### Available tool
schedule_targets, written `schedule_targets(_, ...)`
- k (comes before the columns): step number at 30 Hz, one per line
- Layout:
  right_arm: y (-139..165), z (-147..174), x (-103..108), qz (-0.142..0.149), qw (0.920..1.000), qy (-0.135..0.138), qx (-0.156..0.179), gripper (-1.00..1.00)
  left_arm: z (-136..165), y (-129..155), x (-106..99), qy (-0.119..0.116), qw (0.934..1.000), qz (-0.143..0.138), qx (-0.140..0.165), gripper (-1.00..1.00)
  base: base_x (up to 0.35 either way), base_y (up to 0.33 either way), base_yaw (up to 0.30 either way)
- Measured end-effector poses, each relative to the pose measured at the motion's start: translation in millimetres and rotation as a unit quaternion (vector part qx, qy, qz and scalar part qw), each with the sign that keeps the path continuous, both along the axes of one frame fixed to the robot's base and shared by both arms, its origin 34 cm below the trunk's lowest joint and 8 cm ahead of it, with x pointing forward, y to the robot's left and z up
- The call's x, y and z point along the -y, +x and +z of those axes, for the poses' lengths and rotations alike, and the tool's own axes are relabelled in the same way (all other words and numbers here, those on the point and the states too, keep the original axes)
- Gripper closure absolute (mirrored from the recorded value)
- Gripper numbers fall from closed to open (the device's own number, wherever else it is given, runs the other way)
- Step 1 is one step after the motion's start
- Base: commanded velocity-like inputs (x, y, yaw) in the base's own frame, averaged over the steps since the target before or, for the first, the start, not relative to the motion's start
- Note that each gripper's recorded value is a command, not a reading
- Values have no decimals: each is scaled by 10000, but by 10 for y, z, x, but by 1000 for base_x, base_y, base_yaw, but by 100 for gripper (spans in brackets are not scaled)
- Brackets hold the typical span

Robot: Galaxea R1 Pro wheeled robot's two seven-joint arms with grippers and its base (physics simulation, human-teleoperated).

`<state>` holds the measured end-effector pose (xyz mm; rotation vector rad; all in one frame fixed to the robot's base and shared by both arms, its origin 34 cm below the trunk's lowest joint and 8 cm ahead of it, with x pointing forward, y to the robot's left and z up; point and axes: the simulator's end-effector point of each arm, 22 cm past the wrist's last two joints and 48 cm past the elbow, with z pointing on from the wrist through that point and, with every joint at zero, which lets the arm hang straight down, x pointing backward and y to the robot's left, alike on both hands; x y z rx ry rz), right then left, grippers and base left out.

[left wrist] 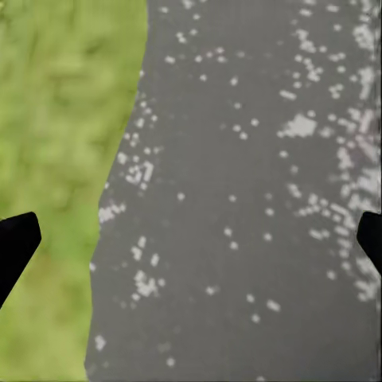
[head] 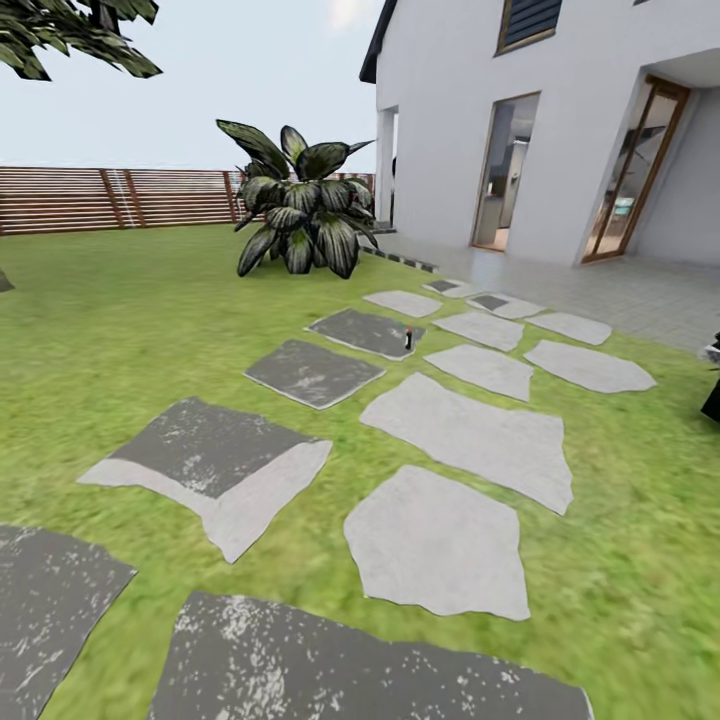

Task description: In the garden, pick up the pesticide atomizer on the floor and spray pesticide onto both trees until each tree trunk is fully covered.

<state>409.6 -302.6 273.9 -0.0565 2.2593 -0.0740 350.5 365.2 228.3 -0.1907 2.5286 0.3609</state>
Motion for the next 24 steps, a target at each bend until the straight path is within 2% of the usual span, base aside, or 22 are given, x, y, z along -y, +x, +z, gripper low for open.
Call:
schedule_targets(7,10,9,-1,1,10000,3,19,-100,3,6,-8,4,10000,6,6,-100,340,-87,-17)
schedule_targets(18,13,11,2,-5,10000,5,23,-100,2,9,4,-2,10000,-2,6,-100,340,-88,-244)
schedule_targets(24,14,11,4,-9,10000,3,24,-100,2,9,3,-2,10000,-1,7,-100,340,-88,-70)
